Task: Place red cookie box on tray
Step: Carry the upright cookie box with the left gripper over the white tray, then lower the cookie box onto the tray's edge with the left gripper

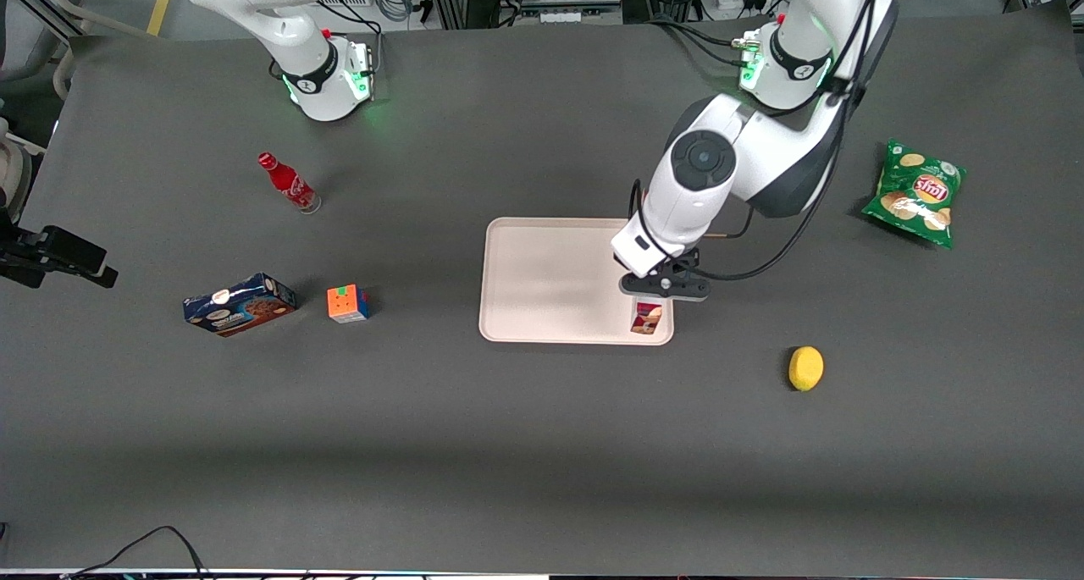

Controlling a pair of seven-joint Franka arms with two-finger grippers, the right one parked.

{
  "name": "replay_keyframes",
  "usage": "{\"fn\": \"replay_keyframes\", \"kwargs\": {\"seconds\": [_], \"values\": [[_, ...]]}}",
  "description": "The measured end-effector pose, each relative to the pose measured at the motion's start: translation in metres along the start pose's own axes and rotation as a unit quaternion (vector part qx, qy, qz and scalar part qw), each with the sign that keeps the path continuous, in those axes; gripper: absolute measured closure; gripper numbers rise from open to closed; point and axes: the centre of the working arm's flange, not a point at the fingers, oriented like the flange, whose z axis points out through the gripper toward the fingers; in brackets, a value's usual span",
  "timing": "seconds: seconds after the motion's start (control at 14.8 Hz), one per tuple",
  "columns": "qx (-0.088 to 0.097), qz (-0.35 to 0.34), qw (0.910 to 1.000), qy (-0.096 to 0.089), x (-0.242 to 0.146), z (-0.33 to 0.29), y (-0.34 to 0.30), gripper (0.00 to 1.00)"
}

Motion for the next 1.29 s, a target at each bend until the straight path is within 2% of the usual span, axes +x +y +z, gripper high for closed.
{"fn": "replay_keyframes", "kwargs": {"seconds": [0.34, 0.95, 1.08, 1.29], "values": [[0.005, -0.019, 0.9997, -0.013, -0.005, 0.067, 0.004, 0.81], [0.010, -0.041, 0.9991, -0.009, 0.004, 0.102, -0.011, 0.81], [0.010, -0.043, 0.9990, -0.009, 0.003, 0.104, -0.011, 0.64], [0.010, -0.046, 0.9988, -0.009, 0.003, 0.104, -0.010, 0.64]]}}
